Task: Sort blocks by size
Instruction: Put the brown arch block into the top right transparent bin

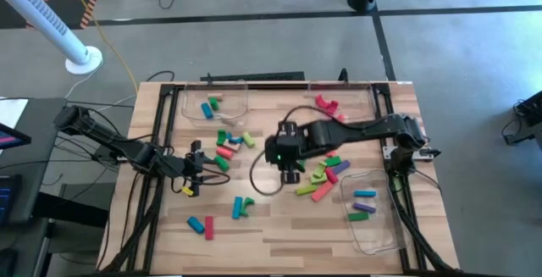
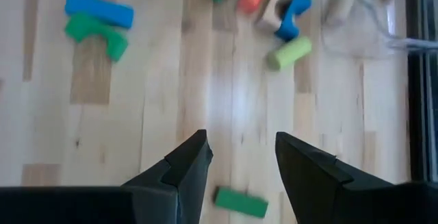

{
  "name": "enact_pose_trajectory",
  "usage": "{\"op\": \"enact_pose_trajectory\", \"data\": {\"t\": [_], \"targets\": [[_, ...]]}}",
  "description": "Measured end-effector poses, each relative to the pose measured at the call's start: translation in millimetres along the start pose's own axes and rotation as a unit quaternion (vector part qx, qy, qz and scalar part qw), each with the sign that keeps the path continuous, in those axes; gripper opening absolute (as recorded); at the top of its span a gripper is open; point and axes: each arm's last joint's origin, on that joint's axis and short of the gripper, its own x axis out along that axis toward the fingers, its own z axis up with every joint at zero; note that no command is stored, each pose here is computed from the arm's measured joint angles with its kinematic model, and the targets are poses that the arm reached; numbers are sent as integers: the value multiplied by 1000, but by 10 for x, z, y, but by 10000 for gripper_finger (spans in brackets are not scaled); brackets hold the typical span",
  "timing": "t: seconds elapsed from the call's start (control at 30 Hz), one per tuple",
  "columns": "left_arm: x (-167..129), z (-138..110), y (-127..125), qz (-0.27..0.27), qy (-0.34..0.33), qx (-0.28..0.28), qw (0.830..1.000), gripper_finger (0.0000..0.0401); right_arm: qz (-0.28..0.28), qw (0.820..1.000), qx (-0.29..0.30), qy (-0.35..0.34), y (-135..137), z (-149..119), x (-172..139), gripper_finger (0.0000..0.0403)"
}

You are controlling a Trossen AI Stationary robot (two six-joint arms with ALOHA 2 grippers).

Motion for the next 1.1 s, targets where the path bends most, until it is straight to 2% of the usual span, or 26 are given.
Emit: {"op": "enact_pose_trajectory", "data": {"t": [0.23,0.53,0.7,0.87,1.1], "targets": [[9,16,21,7,-6,6,1000,187,14,999,-13,46,394,-190,173,198],[68,36,194,61,-3,-2,998,187,-18,996,-2,86,794,-519,490,192],[97,53,288,65,-5,-1,998,187,-40,996,7,77,1002,-634,540,184],[120,77,389,75,-13,0,997,187,-81,996,-3,38,1194,-684,520,176],[254,94,517,69,-13,0,998,187,-149,989,-21,0,1294,-718,495,168]]}}
